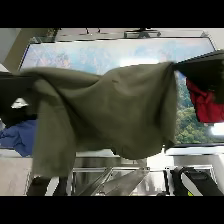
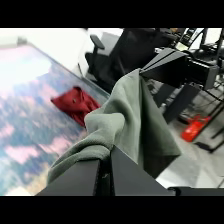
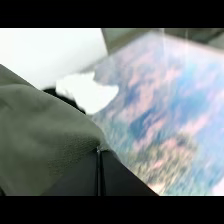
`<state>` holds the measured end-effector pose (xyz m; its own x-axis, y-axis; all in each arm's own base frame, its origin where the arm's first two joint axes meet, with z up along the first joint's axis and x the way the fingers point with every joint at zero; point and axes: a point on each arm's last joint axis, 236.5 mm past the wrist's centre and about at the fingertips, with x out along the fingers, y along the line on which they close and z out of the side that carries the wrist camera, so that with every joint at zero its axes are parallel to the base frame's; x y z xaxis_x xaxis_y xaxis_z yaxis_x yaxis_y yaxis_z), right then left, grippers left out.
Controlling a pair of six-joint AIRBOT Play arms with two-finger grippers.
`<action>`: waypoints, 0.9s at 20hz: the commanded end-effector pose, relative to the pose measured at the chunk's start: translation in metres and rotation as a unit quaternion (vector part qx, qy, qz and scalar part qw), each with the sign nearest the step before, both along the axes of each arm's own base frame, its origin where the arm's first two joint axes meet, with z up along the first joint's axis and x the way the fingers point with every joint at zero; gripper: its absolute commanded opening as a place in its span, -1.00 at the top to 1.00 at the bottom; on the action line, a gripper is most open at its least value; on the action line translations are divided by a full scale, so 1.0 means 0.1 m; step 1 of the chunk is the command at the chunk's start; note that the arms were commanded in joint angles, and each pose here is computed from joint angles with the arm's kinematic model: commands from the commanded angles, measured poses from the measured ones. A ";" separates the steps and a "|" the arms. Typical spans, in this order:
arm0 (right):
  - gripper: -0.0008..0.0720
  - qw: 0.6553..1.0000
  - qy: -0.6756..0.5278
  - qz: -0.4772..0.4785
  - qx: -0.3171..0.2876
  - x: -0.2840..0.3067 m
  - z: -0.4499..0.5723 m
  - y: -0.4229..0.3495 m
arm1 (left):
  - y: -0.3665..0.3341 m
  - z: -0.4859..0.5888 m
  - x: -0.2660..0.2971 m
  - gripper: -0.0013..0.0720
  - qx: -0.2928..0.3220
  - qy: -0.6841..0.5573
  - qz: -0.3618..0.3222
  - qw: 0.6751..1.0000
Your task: Fold the shirts.
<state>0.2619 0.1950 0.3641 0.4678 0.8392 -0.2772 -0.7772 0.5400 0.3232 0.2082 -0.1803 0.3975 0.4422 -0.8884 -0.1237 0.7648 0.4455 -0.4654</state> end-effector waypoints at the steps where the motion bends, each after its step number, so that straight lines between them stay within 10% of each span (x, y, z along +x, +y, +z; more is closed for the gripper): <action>1: 0.92 0.987 0.158 0.035 -0.018 0.41 -0.95 0.09 | 0.12 -0.99 0.40 0.89 -0.033 0.161 -0.013 0.986; 11: 0.92 0.917 0.397 0.012 -0.027 1.35 -4.07 0.74 | 0.48 -4.25 1.22 0.88 -0.046 0.393 0.057 0.917; 12: 0.91 0.918 0.397 0.006 -0.004 1.43 -4.11 0.78 | 0.50 -4.30 1.31 0.53 -0.052 0.399 0.050 0.914; 13: 0.75 0.921 0.390 0.003 0.014 1.50 -4.07 0.79 | 0.51 -4.29 1.42 0.16 -0.058 0.398 0.041 0.915; 15: 0.09 0.926 0.377 0.005 0.034 1.60 -3.88 0.70 | 0.53 -4.09 1.63 0.16 -0.069 0.377 0.005 0.924; 18: 0.09 0.928 0.365 0.039 0.057 1.53 -3.37 0.47 | 0.59 -3.60 1.86 0.16 -0.082 0.357 -0.042 0.929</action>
<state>0.4173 0.2546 -0.0043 0.1399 0.8728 -0.4676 -0.3385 0.4860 0.8058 0.3792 -0.1248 0.0108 0.2914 -0.9170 -0.2725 0.2161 0.3406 -0.9150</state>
